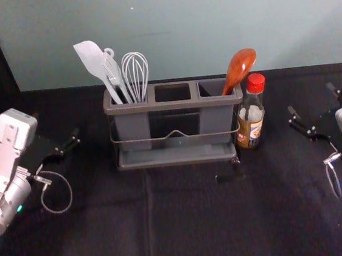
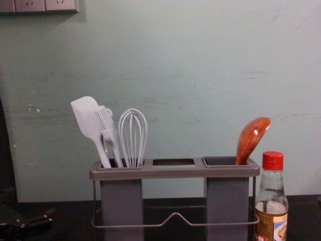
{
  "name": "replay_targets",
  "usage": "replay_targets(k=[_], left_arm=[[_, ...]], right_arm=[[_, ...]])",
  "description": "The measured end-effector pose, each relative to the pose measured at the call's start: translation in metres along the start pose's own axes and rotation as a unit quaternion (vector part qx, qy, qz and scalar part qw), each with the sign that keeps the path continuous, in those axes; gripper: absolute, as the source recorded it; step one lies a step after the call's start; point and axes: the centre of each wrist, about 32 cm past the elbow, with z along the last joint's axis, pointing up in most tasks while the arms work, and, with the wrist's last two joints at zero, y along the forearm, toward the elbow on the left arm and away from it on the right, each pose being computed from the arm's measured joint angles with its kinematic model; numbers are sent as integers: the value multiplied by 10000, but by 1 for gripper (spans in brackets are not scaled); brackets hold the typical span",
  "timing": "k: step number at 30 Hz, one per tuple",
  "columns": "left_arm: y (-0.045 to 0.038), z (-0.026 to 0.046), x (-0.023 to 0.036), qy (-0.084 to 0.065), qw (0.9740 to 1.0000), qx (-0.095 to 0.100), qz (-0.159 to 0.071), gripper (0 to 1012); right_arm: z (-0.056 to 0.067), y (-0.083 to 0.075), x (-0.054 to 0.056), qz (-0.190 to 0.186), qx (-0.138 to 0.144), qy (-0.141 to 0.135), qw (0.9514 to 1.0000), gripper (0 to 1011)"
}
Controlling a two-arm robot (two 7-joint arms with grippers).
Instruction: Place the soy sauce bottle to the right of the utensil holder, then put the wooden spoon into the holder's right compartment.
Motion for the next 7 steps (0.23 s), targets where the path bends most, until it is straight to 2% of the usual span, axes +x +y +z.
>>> replay_targets(k=[7], left_arm=[[0, 0, 0, 0, 10000, 0, 0, 1005]], right_arm=[[0, 0, 0, 0, 0, 0, 10000, 1002]])
